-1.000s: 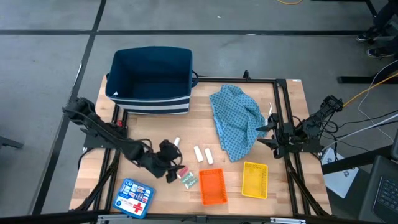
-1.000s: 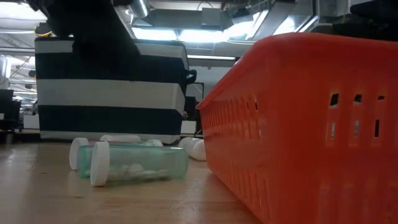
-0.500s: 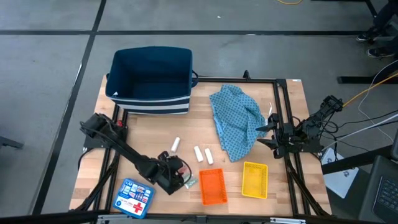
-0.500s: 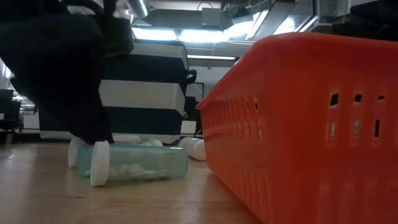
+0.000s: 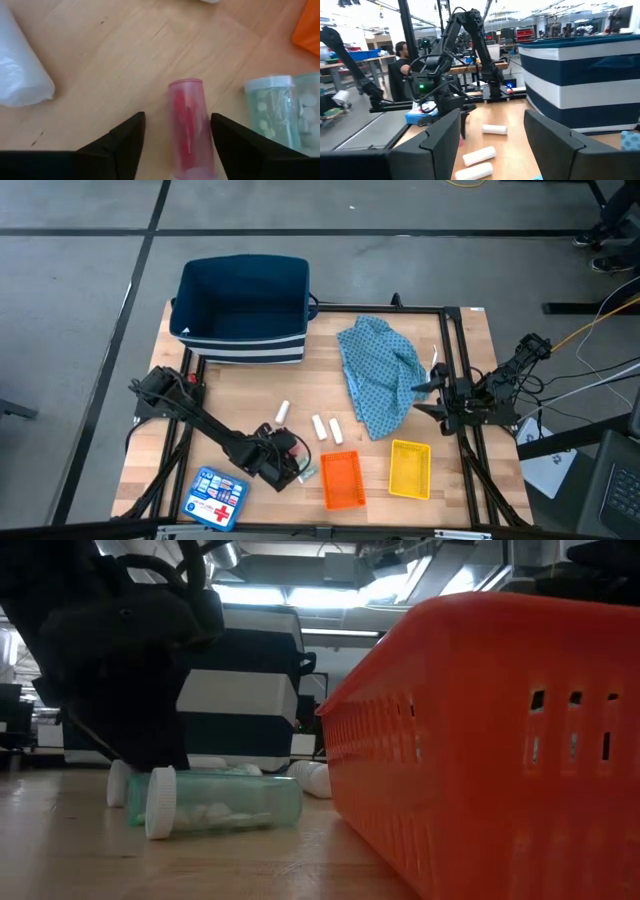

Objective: Pick & Place Medicine items
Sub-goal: Put the red pill bottle into the orange bin

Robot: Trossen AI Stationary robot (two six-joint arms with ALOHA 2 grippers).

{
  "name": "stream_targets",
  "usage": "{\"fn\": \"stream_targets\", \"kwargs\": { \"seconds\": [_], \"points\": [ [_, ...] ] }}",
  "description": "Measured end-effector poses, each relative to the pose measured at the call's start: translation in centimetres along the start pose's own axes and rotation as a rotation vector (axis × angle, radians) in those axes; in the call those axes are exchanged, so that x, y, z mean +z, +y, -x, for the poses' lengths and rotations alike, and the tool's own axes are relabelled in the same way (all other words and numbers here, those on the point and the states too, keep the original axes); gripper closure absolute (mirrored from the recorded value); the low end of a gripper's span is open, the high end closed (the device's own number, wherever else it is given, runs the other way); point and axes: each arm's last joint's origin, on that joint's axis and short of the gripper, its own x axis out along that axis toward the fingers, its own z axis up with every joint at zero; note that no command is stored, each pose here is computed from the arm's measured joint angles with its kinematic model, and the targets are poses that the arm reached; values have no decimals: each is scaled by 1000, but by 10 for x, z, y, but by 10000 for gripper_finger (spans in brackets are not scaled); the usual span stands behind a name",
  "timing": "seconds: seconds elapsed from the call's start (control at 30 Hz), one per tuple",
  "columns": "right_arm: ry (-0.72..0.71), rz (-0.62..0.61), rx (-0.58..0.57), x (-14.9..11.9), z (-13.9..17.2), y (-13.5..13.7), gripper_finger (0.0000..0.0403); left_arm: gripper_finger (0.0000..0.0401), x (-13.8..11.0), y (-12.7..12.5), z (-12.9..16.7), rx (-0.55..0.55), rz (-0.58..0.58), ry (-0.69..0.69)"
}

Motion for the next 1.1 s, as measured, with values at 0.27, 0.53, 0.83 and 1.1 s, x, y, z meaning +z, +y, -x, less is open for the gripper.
{"fn": "stream_targets", "kwargs": {
  "seconds": [0.27, 0.53, 0.83, 1.1],
  "points": [
    [3, -31, 0, 0, 0, 0, 183, 258, 2, 4, -1, 31, -46, 14],
    [3, -31, 0, 0, 0, 0, 183, 307, 22, 5, 28, -55, -112, -61],
    [3, -28, 0, 0, 0, 0, 183, 304, 66, -15, 80, -374, -298, -392],
    [3, -29, 0, 0, 0, 0, 183, 304, 92, -22, 65, -530, -414, -469]
  ]
}}
